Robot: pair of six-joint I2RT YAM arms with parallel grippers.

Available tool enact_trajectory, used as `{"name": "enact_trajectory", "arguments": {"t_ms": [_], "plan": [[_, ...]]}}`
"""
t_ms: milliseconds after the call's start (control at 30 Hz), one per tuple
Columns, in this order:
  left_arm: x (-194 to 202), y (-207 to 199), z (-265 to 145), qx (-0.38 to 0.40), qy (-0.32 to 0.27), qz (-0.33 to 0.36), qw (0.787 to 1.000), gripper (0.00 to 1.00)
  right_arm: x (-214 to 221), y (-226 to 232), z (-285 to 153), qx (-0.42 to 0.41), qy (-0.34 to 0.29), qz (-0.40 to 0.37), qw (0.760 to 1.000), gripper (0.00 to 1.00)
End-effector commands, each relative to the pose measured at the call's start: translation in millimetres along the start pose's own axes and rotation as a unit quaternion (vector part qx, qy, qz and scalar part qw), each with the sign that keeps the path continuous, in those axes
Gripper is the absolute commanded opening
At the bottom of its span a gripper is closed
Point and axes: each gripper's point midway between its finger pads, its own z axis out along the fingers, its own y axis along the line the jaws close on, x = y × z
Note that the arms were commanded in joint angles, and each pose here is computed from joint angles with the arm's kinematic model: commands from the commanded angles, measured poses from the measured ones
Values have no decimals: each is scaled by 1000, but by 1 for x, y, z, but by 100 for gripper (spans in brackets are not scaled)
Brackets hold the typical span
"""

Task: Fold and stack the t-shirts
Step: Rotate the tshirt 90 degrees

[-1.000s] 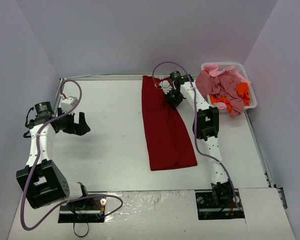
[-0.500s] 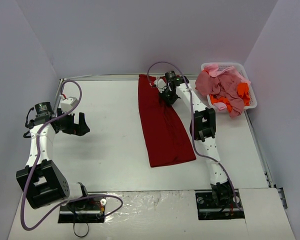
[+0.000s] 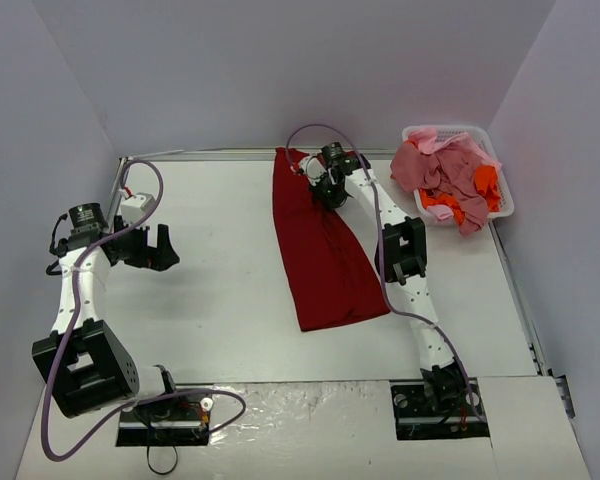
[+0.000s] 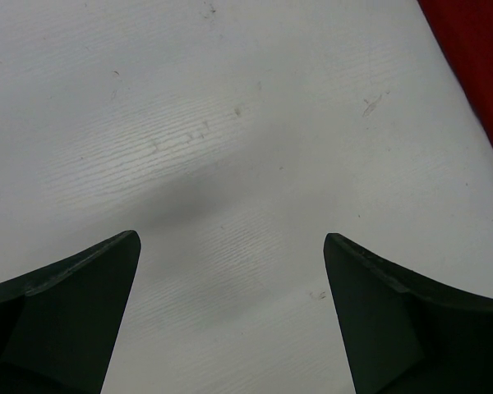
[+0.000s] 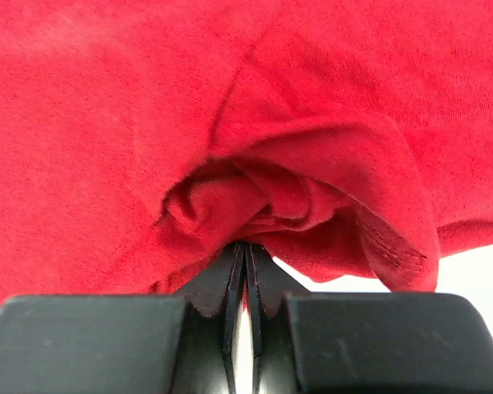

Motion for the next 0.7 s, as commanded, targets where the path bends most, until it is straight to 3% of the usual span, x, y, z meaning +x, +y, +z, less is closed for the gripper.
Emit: {"name": "enact_trajectory", "arguments": {"t_ms": [0,400,667], "plan": [[-17,-1,-10,-8,-16,19,1000,94,-10,19,16,0,1,-20,1000,0],[-13,2,-7,-4,-7,14,1000,94,-5,5,24,33,9,-12,999,0],[-13,0,-7,0,-8,14,1000,94,44,-28,10,48,54,27,997,0]]}}
